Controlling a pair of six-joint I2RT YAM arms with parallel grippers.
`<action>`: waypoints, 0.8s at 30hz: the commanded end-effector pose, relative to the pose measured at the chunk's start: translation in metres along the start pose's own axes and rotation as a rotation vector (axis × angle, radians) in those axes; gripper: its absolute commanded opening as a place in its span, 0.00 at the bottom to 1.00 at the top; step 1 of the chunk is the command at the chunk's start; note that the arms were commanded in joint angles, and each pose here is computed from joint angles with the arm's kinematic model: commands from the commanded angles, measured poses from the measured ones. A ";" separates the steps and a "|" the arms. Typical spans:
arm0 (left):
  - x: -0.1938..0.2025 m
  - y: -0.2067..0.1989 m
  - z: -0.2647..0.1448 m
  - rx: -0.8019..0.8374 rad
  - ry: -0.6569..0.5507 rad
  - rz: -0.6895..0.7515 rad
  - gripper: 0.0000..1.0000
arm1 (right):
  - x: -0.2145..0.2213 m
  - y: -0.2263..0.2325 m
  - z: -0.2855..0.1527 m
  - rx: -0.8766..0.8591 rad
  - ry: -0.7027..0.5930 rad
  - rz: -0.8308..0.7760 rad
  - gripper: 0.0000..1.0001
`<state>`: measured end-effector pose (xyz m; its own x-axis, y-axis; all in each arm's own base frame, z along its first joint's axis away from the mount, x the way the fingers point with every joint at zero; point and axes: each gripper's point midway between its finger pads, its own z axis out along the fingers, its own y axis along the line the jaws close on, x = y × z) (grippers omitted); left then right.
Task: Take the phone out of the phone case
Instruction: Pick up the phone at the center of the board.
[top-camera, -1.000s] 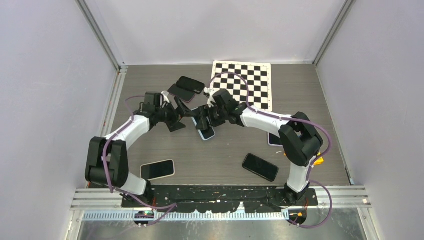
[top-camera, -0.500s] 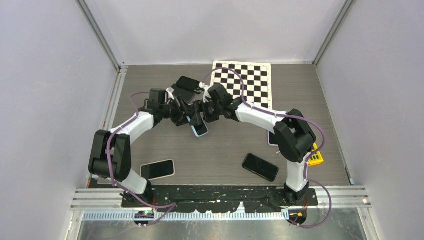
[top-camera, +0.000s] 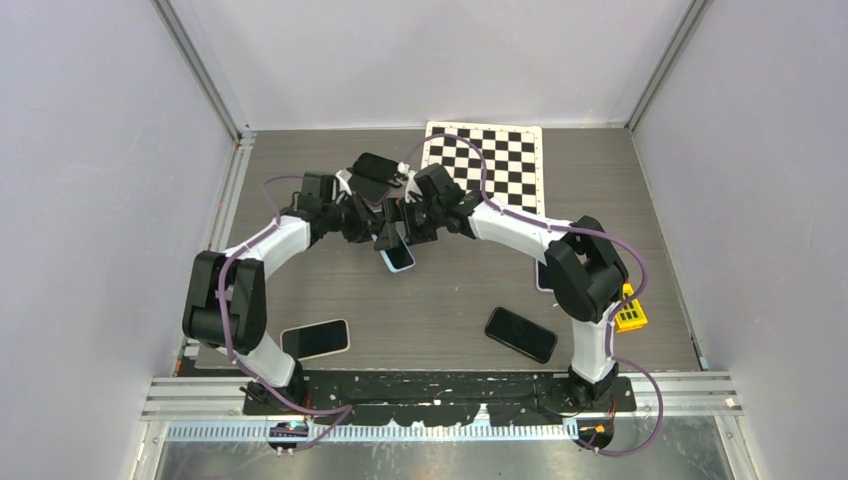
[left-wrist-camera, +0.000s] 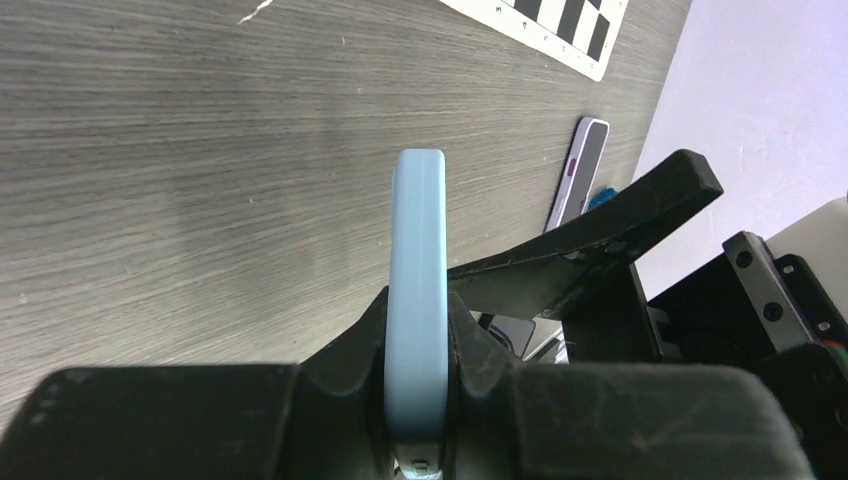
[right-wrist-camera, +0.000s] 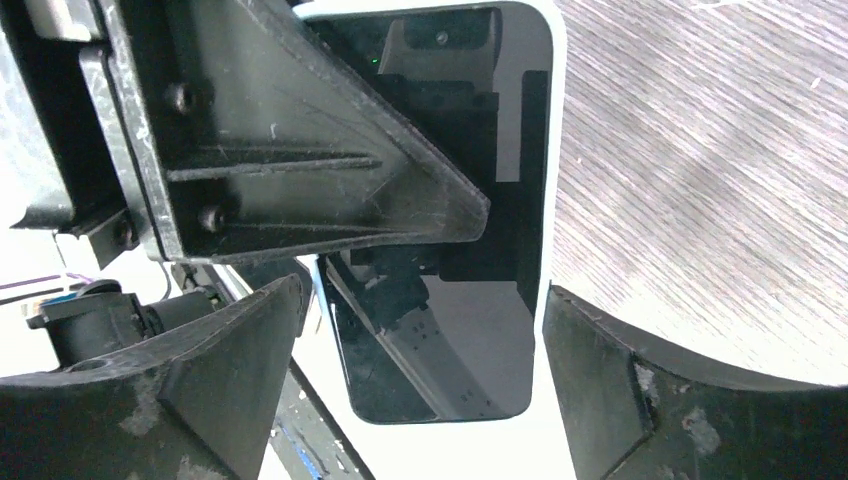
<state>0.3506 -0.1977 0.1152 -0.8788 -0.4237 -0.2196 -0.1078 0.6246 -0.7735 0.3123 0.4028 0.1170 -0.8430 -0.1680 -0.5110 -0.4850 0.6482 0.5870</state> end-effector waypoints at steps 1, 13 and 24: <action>-0.028 -0.033 -0.011 0.061 -0.056 0.116 0.00 | -0.028 0.028 -0.030 -0.139 -0.096 -0.002 0.96; -0.095 -0.142 -0.111 0.314 -0.242 0.215 0.00 | -0.075 0.051 -0.107 -0.336 -0.354 0.032 1.00; -0.113 -0.218 -0.185 0.501 -0.463 0.165 0.00 | -0.115 0.108 -0.173 -0.507 -0.576 -0.053 0.89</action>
<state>0.3932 -0.1622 0.3566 -0.6373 -0.5746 -0.5135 0.2362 0.4886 -0.8399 0.3197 0.3628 0.2974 -0.6836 0.2177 -0.6967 -0.6302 0.3055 0.7138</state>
